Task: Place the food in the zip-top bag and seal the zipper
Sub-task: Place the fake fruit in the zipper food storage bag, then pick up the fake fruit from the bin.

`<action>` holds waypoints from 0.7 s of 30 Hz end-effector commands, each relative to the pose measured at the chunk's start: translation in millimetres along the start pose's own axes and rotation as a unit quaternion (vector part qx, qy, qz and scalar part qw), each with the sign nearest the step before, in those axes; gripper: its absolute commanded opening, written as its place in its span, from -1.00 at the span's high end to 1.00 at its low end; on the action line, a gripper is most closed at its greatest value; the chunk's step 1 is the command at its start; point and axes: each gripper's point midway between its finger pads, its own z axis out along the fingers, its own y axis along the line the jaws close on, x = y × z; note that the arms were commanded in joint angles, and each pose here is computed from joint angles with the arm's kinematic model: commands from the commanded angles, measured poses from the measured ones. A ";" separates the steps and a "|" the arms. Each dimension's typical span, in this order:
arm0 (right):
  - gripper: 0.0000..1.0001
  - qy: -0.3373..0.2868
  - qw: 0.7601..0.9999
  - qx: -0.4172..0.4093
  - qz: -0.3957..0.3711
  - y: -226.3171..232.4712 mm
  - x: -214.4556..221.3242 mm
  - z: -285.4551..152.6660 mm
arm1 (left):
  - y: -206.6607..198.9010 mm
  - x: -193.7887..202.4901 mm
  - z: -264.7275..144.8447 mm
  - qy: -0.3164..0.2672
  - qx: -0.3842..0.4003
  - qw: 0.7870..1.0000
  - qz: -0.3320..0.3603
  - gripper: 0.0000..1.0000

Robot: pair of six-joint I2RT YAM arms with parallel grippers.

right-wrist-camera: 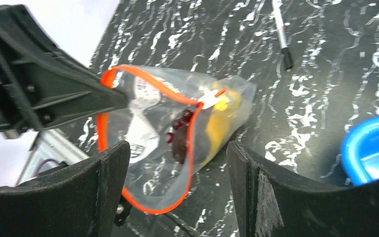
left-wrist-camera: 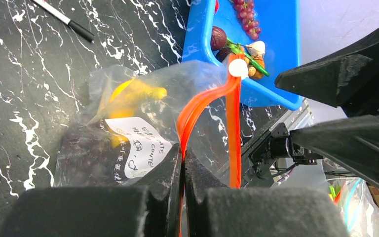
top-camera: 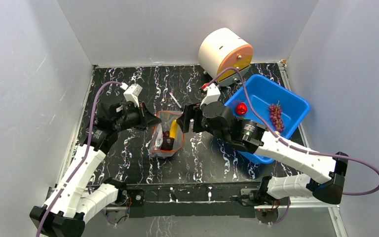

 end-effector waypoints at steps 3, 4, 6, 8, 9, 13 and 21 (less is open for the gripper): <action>-0.41 -0.043 0.994 0.093 -0.047 -41.0 -40.4 -4.1 | -14.4 -34.3 -5.9 -0.032 0.005 0.998 0.050 1.00; -0.41 -0.040 0.992 0.110 -0.055 -49.9 -42.6 -2.4 | -15.4 -37.7 -5.6 -0.035 0.006 0.998 0.057 1.00; -0.42 -0.033 0.988 0.141 -0.060 -70.6 -48.0 0.6 | -16.5 -43.5 -3.9 -0.037 0.007 0.997 0.071 1.00; -0.47 -0.025 0.985 0.160 -0.062 -92.0 -54.1 4.0 | -16.6 -49.7 -2.2 -0.039 0.005 0.996 0.079 1.00; -0.46 -0.026 0.983 0.172 -0.062 -102.8 -57.7 4.6 | -17.5 -53.6 -1.6 -0.041 0.004 0.996 0.081 1.00; -0.37 -0.038 0.971 0.229 -0.060 -148.7 -75.2 1.5 | -22.9 -71.6 -2.7 -0.071 0.004 0.994 0.087 1.00; -0.12 -0.036 0.941 0.332 -0.049 -239.8 -84.8 -6.9 | -5.9 -76.4 1.4 -0.084 -0.030 0.988 0.125 1.00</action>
